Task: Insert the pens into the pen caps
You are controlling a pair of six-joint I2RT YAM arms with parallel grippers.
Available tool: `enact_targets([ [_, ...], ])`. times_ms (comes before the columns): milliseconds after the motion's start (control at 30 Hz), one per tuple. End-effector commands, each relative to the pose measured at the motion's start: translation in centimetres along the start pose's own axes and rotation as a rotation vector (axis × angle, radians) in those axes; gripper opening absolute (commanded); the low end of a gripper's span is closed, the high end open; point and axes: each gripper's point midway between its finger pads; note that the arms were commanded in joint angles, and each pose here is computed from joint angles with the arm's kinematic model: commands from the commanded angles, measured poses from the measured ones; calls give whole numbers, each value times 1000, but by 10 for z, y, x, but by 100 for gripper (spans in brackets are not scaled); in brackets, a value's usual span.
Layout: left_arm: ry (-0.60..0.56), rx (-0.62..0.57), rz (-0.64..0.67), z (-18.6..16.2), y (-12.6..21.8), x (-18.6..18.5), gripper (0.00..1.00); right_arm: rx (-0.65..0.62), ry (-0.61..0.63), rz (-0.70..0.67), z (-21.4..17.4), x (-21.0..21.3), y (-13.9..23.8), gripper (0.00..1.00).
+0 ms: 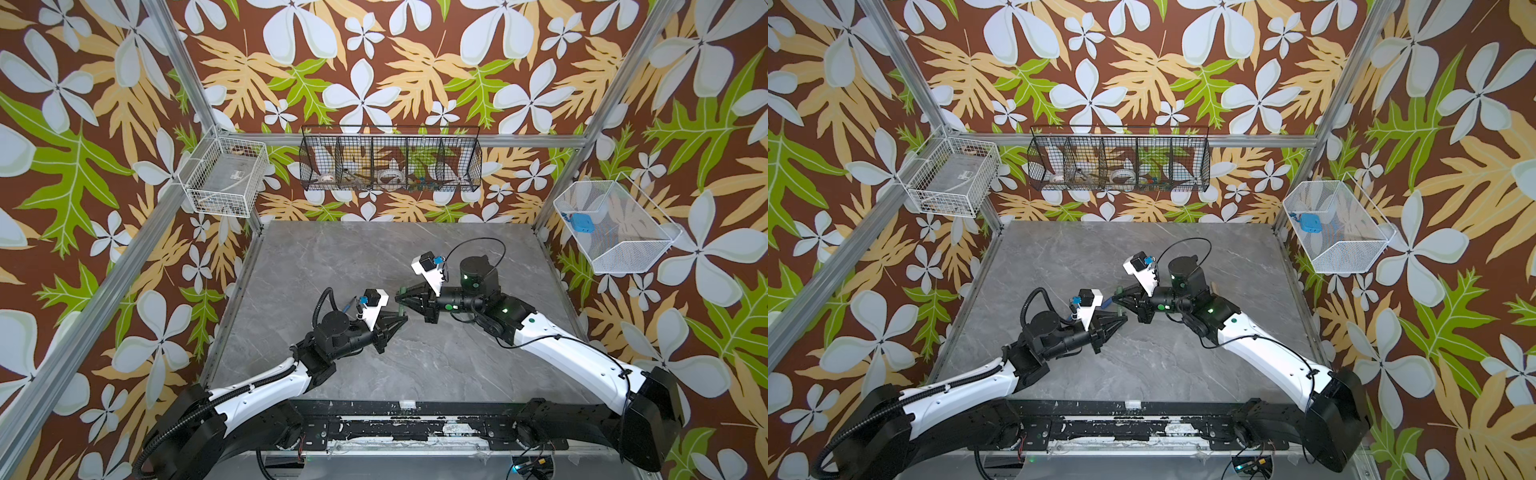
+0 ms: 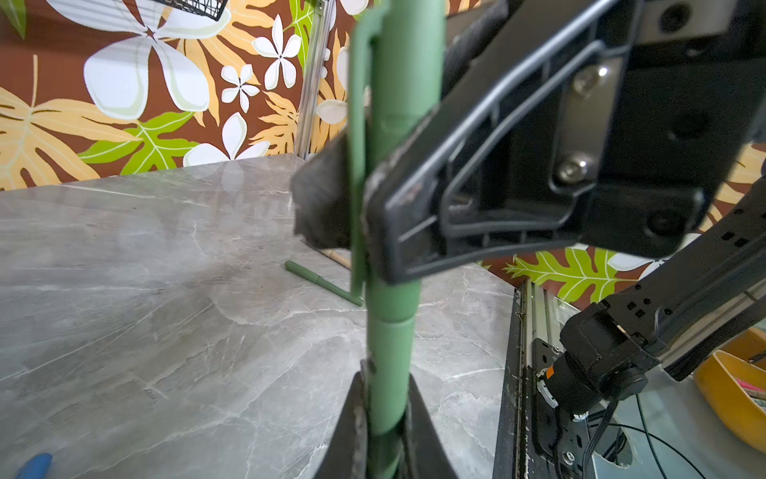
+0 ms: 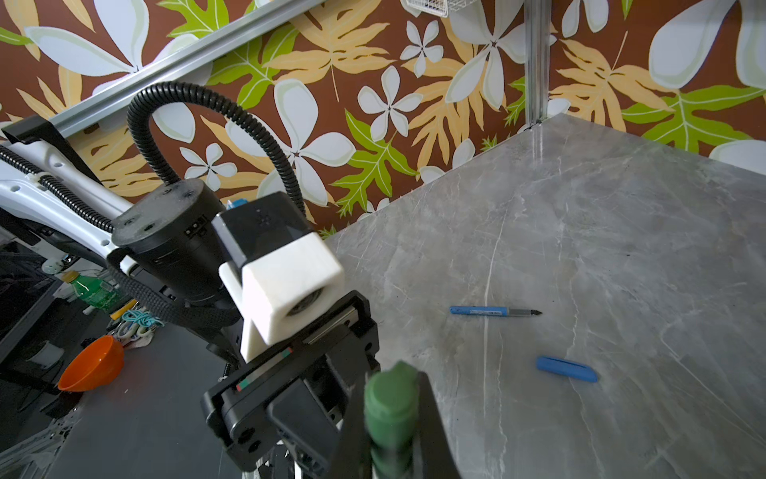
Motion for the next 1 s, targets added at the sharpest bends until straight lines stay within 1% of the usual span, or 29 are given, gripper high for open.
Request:
enact_targets([
  [0, -74, -246, 122, 73, 8, 19, 0, 102, -104, -53, -33, -15, 1, 0],
  [200, -153, -349, 129, 115, 14, 16, 0, 122, -151, -3, -50, -14, -2, 0],
  [367, -215, -448, 198, 148, 34, 20, 0, 149, -176, 22, -62, -11, 0, 0],
  [500, -254, -480, 226, 164, 40, 20, 0, 160, -196, 35, -73, -11, -1, 0],
  [600, -251, -495, 204, 170, 40, 17, 0, 157, -204, 77, -75, -2, -7, 0],
  [733, -236, -533, 186, 172, 49, 12, 0, 175, -190, 98, -77, 6, -15, 0],
  [833, -247, -541, 174, 175, 55, 7, 0, 184, -191, 104, -78, 6, -17, 0],
  [933, -260, -531, 162, 175, 58, 3, 0, 163, -174, 102, -67, 10, -16, 0],
  [967, -261, -511, 162, 172, 57, 4, 0, 157, -164, 98, -61, 12, -15, 0],
])
Point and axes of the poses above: each gripper's point midway between its finger pads, its own y axis back along the fingers, its own x axis along the line the jaws close on, z = x × y, and after that the axes turned 15 degrees about -y, right-handed
